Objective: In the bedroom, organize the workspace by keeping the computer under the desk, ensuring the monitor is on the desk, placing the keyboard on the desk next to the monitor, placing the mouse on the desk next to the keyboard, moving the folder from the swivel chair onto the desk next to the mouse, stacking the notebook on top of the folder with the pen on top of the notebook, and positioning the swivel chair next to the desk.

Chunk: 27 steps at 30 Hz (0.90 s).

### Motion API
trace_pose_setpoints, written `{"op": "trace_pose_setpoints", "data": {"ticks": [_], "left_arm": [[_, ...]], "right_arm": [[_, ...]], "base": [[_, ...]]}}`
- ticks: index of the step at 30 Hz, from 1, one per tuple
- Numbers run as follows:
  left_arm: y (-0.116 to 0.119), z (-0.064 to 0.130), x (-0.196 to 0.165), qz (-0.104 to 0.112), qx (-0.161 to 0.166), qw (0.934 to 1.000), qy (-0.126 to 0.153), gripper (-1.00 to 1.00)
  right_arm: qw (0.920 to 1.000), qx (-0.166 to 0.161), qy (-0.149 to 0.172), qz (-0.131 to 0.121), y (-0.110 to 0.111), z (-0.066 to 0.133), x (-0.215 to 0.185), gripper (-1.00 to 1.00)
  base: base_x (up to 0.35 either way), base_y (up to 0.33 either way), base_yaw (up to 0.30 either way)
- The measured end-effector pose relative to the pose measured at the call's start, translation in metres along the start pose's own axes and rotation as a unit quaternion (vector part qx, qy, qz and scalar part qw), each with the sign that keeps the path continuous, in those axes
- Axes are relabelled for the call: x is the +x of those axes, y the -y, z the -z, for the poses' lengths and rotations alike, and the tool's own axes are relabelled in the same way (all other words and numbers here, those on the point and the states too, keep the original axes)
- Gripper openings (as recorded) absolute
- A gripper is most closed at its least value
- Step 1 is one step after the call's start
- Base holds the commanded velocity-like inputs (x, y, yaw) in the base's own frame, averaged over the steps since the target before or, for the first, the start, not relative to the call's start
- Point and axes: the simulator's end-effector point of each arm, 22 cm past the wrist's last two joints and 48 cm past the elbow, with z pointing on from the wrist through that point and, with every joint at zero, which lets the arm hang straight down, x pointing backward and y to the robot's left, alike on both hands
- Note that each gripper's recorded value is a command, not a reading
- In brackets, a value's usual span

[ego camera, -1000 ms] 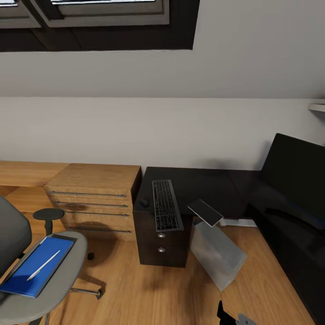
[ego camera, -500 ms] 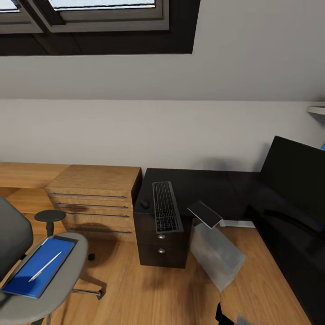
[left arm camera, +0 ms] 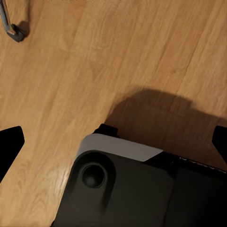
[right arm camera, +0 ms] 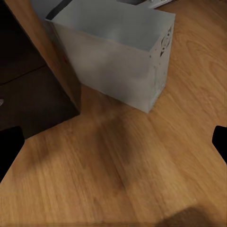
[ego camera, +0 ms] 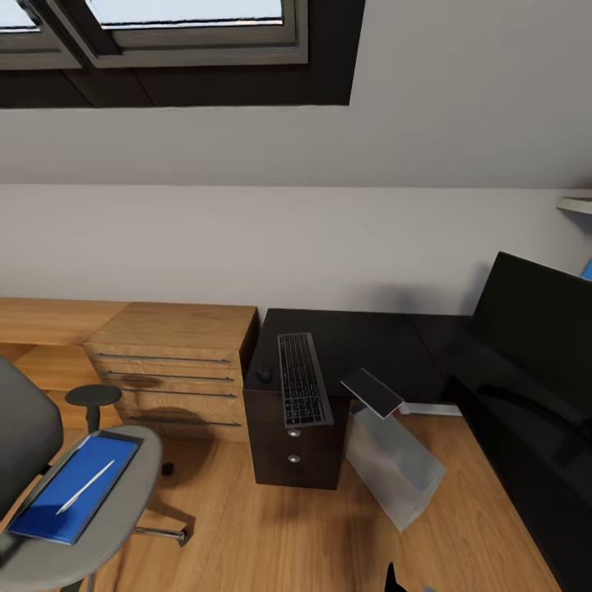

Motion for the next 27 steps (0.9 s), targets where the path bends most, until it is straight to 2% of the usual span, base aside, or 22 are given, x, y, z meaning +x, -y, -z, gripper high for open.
{"op": "trace_pose_setpoints", "data": {"ticks": [9,17,27], "left_arm": [[-0.002,0.01,-0.002,-0.001,0.001,1.0,0.0,1.0],[-0.003,0.018,-0.003,-0.001,0.001,1.0,0.0,1.0],[-0.005,0.028,-0.003,-0.001,0.001,1.0,0.0,1.0]], "right_arm": [[1.0,0.0,-0.006,0.0,-0.002,0.009,-0.003,1.0],[0.9999,-0.005,-0.015,-0.006,-0.014,0.023,0.003,1.0],[0.9999,-0.006,-0.015,-0.006,-0.015,0.032,-0.003,1.0]], "base": [[0.0,0.0,0.0],[0.0,0.0,0.0],[0.0,0.0,-0.018]]}}
